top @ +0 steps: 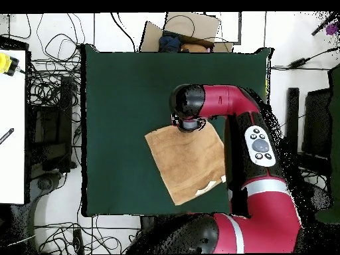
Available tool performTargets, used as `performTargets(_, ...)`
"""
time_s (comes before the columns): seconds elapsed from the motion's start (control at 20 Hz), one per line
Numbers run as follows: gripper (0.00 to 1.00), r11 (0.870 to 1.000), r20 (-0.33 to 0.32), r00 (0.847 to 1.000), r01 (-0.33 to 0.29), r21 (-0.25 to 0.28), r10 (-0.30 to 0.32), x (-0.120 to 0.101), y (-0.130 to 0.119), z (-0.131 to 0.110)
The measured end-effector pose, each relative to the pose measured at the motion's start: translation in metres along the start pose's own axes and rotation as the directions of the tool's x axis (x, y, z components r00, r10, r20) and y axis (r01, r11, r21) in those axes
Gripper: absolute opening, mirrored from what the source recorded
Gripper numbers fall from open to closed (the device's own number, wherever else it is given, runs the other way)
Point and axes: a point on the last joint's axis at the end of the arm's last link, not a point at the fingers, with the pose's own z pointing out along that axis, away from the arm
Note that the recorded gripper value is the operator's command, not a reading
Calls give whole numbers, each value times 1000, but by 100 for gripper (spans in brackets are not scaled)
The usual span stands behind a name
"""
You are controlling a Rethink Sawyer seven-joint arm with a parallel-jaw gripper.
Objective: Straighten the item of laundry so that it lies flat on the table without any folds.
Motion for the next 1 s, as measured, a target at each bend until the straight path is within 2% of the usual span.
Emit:
performTargets(0.3, 0, 1000, 40, 999, -13, 17, 12, -10, -9, -20)
performTargets(0.8, 0, 1000, 42, 999, -14, 18, 13, -11, -10, -20)
performTargets(0.85, 100, 1000, 47, 999, -15, 17, 15, -11, -11, -20)
performTargets(1.0, 100, 1000, 53, 998, -17, 16, 16, -12, -12, -21)
